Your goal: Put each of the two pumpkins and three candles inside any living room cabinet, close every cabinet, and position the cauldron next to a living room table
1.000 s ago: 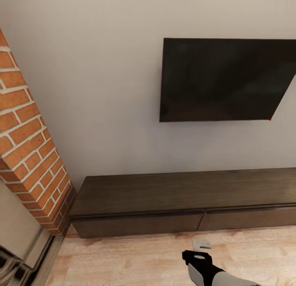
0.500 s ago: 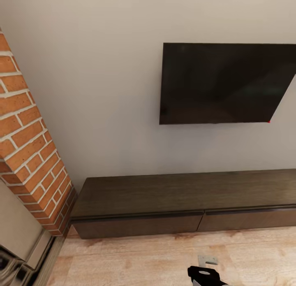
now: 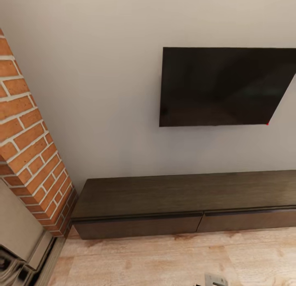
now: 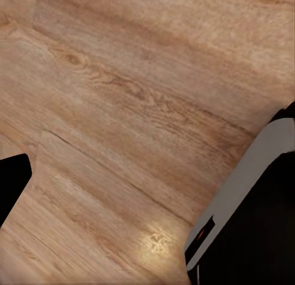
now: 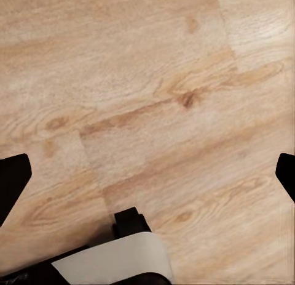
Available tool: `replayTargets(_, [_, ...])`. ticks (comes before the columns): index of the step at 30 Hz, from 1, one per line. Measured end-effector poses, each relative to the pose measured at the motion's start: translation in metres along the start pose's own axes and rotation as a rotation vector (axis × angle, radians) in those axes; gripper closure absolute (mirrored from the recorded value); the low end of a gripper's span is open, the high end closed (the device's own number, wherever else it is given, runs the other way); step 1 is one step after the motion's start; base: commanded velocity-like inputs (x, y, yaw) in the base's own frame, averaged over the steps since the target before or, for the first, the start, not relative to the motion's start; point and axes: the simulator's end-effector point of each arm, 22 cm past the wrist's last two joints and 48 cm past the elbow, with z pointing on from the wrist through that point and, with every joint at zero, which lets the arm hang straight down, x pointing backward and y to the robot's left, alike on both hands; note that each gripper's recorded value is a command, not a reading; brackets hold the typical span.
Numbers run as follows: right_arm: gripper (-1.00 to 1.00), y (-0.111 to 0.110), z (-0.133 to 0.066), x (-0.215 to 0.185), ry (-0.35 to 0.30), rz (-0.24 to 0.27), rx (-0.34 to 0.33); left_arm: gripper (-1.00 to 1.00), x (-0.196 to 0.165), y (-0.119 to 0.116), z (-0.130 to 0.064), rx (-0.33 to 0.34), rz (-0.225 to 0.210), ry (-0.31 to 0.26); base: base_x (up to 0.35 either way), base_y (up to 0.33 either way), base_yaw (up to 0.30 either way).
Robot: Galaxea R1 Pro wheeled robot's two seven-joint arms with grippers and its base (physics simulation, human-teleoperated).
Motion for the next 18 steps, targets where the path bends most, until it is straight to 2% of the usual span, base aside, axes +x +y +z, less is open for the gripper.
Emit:
replayTargets(9, [-1.00, -0.018, -0.009, 0.023, 0.041, 0.010, 0.027, -1.00, 0.017, 0.002, -0.013, 0.006, 0.007, 0.022, 0.000, 0.000, 0.000])
replayTargets(18, [-1.00, -0.052, -0.016, 0.048, 0.082, 0.010, 0.073, -1.00, 0.038, -0.005, -0.027, 0.043, 0.009, 0.054, 0.000, 0.000, 0.000])
